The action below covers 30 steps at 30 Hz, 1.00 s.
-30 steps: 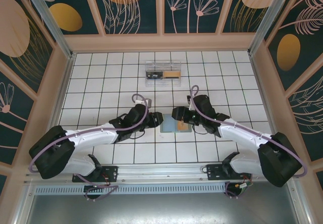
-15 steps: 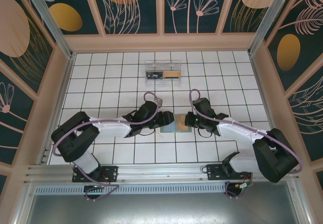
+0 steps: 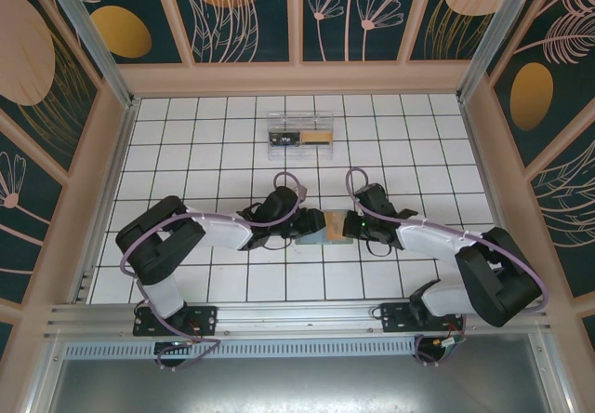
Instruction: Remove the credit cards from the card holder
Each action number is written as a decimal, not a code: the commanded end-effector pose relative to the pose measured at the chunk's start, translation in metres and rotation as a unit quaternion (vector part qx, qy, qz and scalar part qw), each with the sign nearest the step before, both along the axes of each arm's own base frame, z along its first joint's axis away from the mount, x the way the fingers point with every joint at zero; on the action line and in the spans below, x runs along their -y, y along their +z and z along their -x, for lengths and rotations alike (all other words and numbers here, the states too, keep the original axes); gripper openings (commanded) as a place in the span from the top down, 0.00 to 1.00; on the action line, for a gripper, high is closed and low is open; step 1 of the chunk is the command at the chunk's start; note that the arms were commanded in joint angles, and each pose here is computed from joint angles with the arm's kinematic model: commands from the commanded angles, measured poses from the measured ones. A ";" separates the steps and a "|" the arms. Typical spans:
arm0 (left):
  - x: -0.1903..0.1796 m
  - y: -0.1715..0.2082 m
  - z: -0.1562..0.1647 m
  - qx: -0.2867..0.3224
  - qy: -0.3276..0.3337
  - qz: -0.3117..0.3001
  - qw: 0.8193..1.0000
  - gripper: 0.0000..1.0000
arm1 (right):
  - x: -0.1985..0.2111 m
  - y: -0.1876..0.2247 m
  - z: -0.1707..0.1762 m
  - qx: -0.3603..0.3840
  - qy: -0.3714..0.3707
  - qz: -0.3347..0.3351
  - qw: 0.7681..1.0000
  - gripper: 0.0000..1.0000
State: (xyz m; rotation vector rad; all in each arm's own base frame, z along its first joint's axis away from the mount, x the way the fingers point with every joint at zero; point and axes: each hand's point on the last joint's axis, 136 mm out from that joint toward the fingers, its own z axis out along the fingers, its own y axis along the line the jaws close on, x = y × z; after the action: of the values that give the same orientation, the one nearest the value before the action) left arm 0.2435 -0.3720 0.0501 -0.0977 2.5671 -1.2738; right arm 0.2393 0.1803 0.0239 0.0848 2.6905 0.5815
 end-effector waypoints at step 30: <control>0.008 -0.032 0.001 -0.037 -0.020 -0.045 0.998 0.73 | -0.006 -0.009 0.008 -0.022 0.015 -0.015 1.000 1.00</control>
State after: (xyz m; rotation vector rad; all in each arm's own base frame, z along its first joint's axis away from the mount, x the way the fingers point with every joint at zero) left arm 0.2458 -0.3814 0.0303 -0.0970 2.6543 -1.2309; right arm 0.2383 0.1875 0.0242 0.0688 2.6941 0.6329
